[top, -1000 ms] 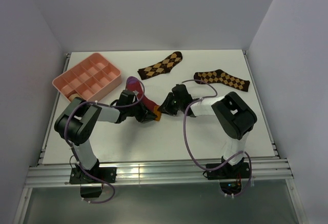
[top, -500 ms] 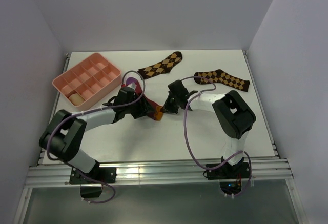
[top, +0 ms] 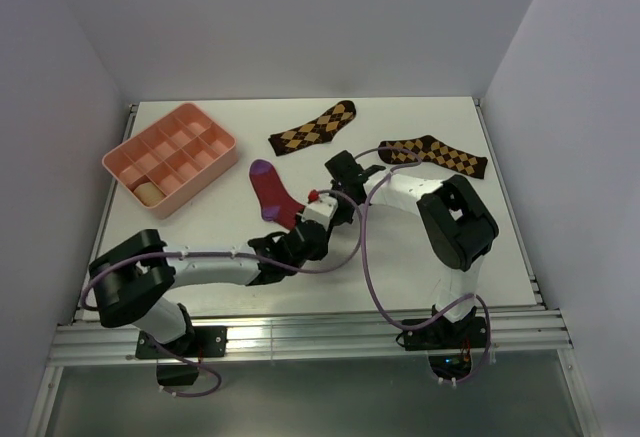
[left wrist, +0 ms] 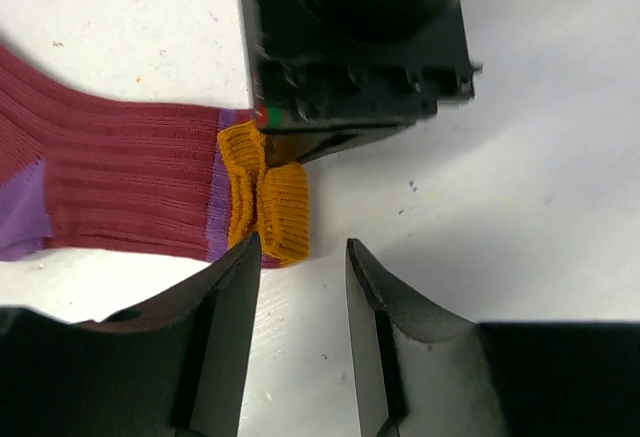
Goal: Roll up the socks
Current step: Roll the sock at the center of the board.
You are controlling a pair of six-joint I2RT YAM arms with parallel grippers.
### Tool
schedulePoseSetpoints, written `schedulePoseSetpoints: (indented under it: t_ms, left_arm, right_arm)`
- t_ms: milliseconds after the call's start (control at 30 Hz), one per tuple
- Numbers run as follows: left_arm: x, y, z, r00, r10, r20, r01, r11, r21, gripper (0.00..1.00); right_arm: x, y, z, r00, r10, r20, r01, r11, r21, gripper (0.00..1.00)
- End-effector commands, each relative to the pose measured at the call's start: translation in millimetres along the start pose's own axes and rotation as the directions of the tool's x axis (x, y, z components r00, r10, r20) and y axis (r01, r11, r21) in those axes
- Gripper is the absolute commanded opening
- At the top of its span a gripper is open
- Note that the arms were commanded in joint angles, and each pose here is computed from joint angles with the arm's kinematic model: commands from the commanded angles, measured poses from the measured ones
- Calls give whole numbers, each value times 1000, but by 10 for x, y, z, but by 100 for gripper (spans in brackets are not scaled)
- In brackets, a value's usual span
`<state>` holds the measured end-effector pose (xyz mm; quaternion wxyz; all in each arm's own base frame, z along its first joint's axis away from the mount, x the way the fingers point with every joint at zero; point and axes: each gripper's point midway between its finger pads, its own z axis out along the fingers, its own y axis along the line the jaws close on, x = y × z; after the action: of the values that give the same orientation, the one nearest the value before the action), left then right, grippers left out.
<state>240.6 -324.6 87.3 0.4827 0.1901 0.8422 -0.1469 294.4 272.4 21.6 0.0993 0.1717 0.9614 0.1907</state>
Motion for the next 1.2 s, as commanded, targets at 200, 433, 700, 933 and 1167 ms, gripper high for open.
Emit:
schedulePoseSetpoints:
  t_ms: [200, 433, 700, 933, 1167]
  left_arm:
    - [-56, -153, 162, 972, 216, 89, -205, 972, -115, 46]
    - [238, -72, 363, 948, 318, -2, -313, 934, -171, 48]
    - [472, 101, 454, 928, 357, -103, -371, 890, -266, 49]
    - [643, 260, 473, 924, 339, -180, -380, 870, -315, 27]
    - [675, 294, 449, 942, 272, -195, -322, 897, -304, 1]
  right_arm:
    - [108, -170, 27, 998, -9, -66, 14, 998, 68, 0]
    - [174, -213, 77, 995, -2, -96, 8, 998, 63, 0]
    - [195, -227, 76, 994, 2, -108, 3, 999, 45, 0]
    - [214, -236, 77, 992, 4, -123, -1, 1000, 29, 0]
    - [142, -155, 22, 992, 17, -122, -24, 998, -63, 0]
